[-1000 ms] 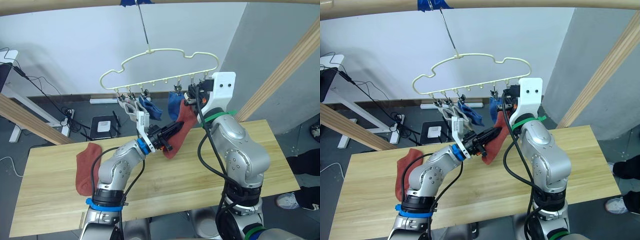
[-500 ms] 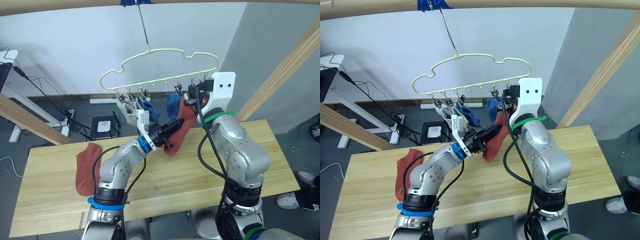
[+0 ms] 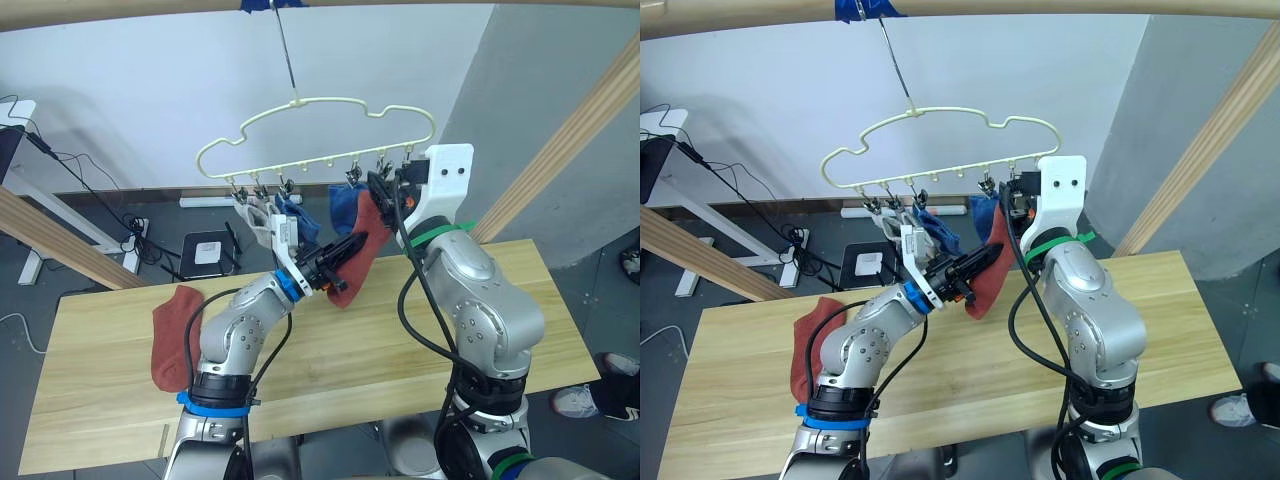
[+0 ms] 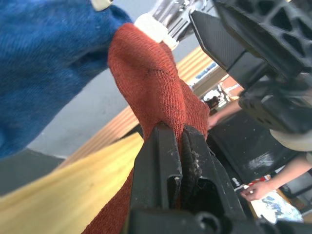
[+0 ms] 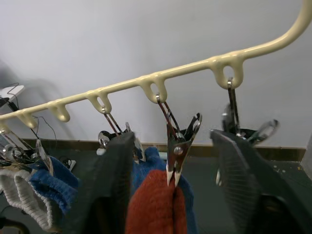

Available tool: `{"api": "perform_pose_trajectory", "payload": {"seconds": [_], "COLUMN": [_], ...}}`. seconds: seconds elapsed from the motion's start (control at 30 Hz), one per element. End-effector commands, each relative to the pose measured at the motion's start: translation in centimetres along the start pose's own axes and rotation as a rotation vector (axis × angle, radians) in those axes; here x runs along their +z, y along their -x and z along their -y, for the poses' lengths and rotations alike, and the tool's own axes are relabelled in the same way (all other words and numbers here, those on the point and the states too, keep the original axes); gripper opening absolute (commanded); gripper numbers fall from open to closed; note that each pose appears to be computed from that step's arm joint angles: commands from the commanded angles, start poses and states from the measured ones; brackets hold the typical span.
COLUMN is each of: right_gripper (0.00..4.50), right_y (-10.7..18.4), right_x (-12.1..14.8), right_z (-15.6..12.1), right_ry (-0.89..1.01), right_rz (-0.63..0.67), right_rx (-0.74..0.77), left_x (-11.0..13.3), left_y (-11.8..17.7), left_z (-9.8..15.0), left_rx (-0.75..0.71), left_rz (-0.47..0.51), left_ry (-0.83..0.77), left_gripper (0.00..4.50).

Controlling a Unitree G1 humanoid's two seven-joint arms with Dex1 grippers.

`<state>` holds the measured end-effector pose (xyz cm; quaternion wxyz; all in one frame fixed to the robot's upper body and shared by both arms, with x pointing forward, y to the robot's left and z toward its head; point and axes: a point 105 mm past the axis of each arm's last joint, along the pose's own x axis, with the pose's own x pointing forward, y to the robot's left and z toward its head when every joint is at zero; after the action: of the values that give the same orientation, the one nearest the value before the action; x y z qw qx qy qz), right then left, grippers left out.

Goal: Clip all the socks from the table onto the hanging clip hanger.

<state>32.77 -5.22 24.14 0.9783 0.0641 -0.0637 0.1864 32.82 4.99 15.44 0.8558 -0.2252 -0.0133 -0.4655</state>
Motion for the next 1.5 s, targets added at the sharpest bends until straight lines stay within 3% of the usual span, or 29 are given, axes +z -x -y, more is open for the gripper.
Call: {"api": "perform_pose_trajectory", "payload": {"seconds": [0.03, 0.43, 0.77, 0.83, 0.9, 1.5], "right_gripper": [2.89, 2.89, 2.89, 2.89, 2.51, 2.51], "right_y": [1.2, 5.1, 4.6, 4.4, 4.0, 1.2], "right_x": [1.0, 0.3, 0.2, 0.2, 0.3, 0.5], "right_z": [-1.3, -1.0, 2.2, 2.2, 2.3, 2.5], "right_ry": [0.018, 0.148, 0.239, 0.241, 0.244, 0.251], "right_rz": [0.033, -0.02, -0.003, 0.003, 0.014, 0.067], "right_rx": [0.094, 0.258, 0.085, 0.076, 0.059, -0.022], "left_x": [0.2, -0.3, 0.5, 1.0, 1.6, 3.1], "left_y": [-0.2, 2.0, 5.4, 5.4, 5.3, 4.5], "left_z": [-0.3, 0.2, 1.9, 1.8, 1.6, 2.1], "left_rx": [0.012, -0.072, -0.207, -0.195, -0.183, -0.194], "left_rz": [-0.014, -0.112, -0.268, -0.262, -0.252, -0.223], "left_ry": [-0.087, -0.335, -0.493, -0.499, -0.512, -0.551], "left_gripper": [0.51, 4.02, 4.02, 4.02, 4.06, 4.06]}}
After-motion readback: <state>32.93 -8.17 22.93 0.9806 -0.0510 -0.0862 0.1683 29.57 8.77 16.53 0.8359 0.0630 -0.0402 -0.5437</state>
